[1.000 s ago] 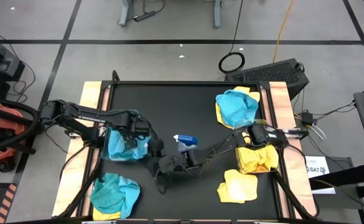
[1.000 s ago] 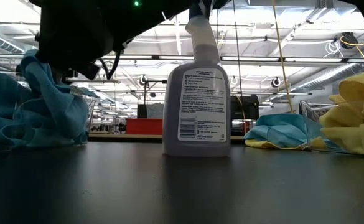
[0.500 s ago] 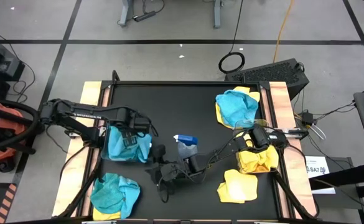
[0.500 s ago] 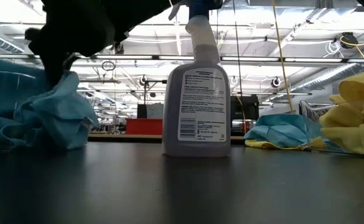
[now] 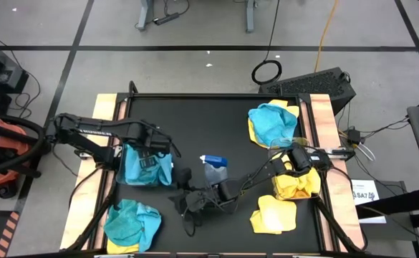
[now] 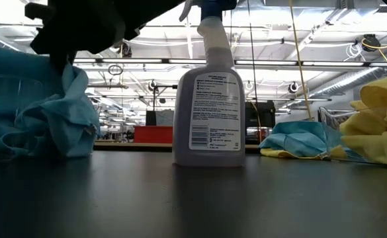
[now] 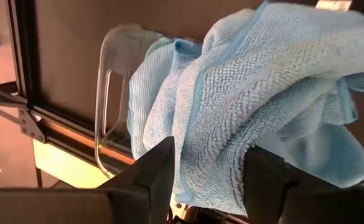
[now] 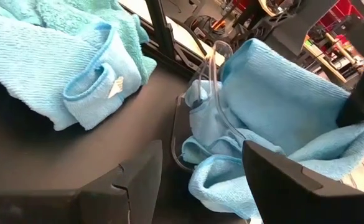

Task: Sort microfiber towel by color & place in baskets
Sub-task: Put the blue microfiber cloth into the left transparent bin

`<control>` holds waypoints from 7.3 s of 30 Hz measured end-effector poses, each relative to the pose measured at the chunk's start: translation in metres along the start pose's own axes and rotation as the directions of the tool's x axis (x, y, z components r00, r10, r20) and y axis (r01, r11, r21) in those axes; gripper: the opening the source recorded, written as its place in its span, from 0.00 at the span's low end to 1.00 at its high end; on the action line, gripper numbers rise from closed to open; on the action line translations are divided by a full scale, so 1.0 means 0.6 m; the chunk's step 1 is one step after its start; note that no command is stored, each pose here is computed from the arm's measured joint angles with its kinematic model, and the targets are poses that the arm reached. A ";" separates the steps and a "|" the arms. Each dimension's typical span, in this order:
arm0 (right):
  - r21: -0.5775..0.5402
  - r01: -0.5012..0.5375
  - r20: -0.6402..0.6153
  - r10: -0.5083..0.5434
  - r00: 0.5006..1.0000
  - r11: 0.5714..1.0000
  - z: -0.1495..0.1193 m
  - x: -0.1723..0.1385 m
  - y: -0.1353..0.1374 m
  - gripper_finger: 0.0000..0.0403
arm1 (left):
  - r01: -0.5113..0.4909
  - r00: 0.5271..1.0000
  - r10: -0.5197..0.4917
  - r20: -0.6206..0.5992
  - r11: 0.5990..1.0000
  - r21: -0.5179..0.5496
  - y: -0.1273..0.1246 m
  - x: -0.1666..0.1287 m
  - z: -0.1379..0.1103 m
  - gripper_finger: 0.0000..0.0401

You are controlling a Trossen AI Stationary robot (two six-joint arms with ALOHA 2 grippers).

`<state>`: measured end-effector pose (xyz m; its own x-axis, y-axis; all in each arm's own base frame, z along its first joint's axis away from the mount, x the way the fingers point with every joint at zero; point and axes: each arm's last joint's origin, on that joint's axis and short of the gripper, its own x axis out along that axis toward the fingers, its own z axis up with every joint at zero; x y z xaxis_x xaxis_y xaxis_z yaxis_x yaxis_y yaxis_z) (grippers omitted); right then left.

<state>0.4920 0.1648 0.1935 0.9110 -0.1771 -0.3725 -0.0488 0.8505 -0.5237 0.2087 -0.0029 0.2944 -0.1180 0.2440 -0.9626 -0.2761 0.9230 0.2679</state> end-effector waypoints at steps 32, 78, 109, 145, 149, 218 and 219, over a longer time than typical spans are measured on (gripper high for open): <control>-0.059 0.030 -0.030 -0.032 0.999 0.998 0.036 -0.055 0.011 0.53 | 0.051 0.931 0.030 0.365 0.976 -0.211 0.040 -0.097 -0.086 0.00; -0.111 -0.071 -0.153 0.053 0.987 0.991 0.052 -0.125 0.022 0.53 | 0.317 0.569 -0.131 0.811 0.946 -0.069 0.149 -0.110 -0.307 0.01; -0.080 -0.073 -0.176 0.058 0.983 0.994 0.048 -0.125 0.023 0.53 | 0.251 0.915 -0.237 0.326 0.968 -0.002 -0.027 0.112 -0.126 0.01; -0.074 -0.080 -0.188 0.065 0.980 0.994 0.046 -0.129 0.028 0.53 | 0.336 0.904 -0.335 0.267 0.941 0.043 -0.011 -0.024 -0.114 0.50; -0.076 -0.081 -0.191 0.065 0.979 0.994 0.046 -0.129 0.028 0.53 | 0.440 0.840 -0.458 0.291 0.889 0.128 -0.031 -0.036 -0.110 0.50; -0.086 -0.108 -0.232 0.085 0.969 0.990 0.041 -0.140 0.042 0.53 | 0.174 0.834 -0.394 0.388 0.853 0.493 -0.313 -0.159 -0.089 0.01; -0.087 -0.108 -0.236 0.085 0.968 0.990 0.040 -0.140 0.042 0.53 | 0.165 0.821 -0.397 0.411 0.853 0.495 -0.309 -0.172 -0.092 0.01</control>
<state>0.4242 0.2129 0.2298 0.7812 -0.2157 -0.5859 -0.1824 0.8186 -0.5446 0.2194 -0.2160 0.3462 0.4048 -0.0439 -0.9134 0.2173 0.9748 0.0495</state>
